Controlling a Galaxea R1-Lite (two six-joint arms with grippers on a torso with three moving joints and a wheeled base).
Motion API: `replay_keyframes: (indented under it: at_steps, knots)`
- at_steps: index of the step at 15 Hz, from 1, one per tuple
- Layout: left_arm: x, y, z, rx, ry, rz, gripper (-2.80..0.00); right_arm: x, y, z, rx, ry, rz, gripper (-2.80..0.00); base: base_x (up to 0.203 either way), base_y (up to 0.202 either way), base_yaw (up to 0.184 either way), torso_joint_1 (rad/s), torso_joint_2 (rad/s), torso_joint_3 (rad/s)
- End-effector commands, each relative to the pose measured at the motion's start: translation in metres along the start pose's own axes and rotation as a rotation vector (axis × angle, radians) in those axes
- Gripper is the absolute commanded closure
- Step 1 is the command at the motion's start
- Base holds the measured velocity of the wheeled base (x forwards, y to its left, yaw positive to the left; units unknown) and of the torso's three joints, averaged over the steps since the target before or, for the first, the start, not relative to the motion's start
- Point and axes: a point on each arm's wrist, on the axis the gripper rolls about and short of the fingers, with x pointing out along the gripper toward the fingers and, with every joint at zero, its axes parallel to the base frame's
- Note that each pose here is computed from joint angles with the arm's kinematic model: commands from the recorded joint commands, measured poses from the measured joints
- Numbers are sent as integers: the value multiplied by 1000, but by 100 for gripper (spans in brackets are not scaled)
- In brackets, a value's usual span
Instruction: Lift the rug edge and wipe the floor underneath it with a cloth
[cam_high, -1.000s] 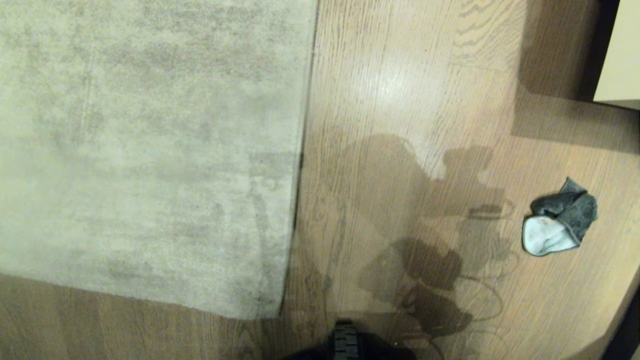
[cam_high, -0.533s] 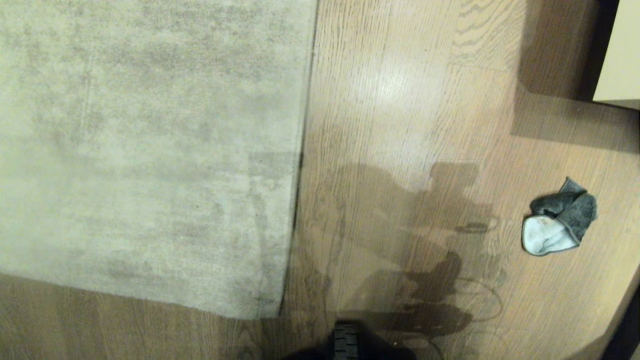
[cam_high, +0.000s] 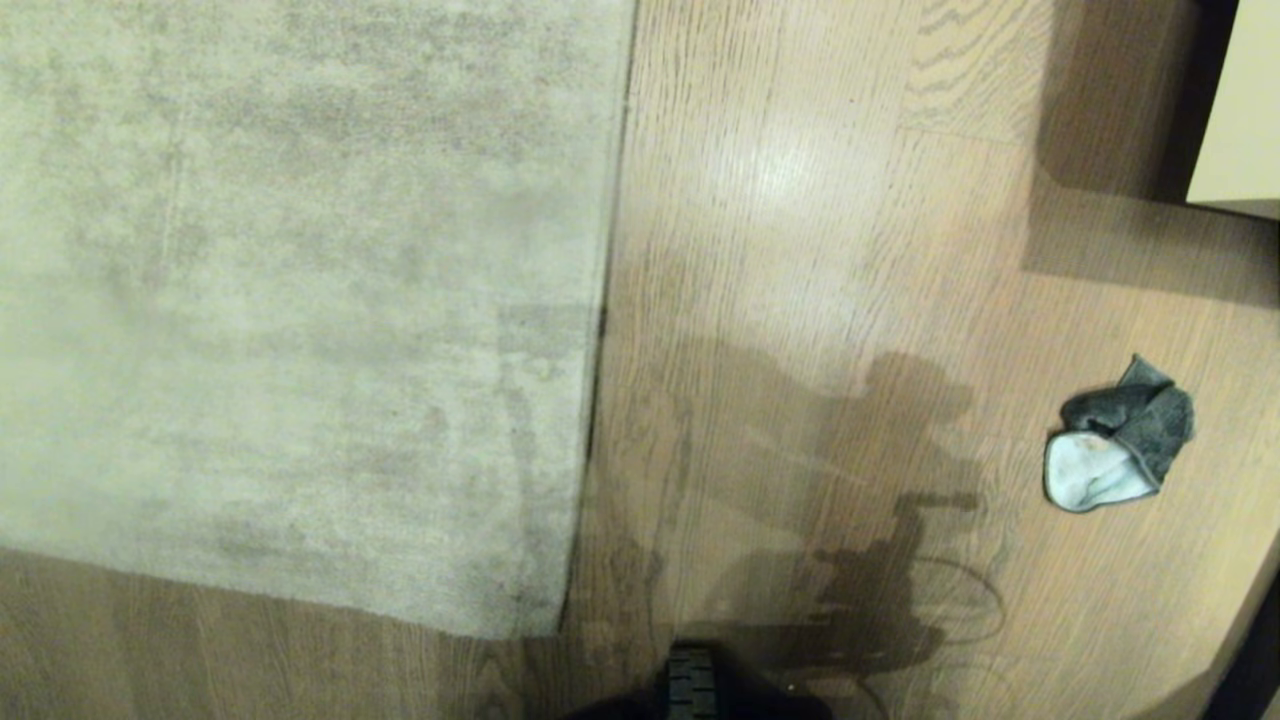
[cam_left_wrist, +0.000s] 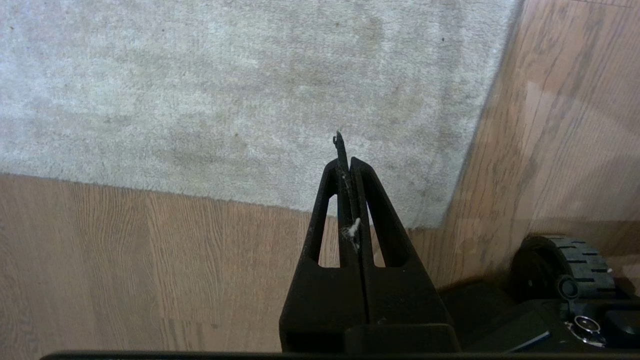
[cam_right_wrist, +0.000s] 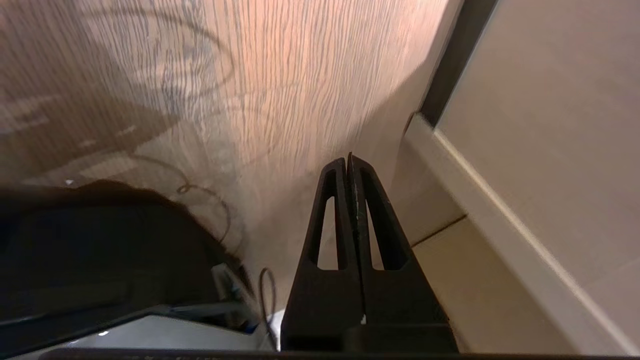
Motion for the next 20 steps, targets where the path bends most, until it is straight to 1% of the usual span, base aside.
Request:
replay_keyframes:
  at_steps: [1,14,17,19,20]
  knots:
    - [0,0,0,0,0,0,0,0,0,-1,20,13,-1,0,0,0,0,0,0,0]
    - [0,0,0,0,0,0,0,0,0,-1,23,14,-4,0,0,0,0,0,0,0]
    - [0,0,0,0,0,0,0,-1,0,-1,22,-7,-5,0,0,0,0,0,0,0]
    - [0,0,0,0,0,0,0,-2,1,-2,8,-23,19,0,0,0,0,0,0,0]
    - [0,0,0,0,0,0,0,-3,1,-2,-10,-35,53,0,0,0,0,0,0,0]
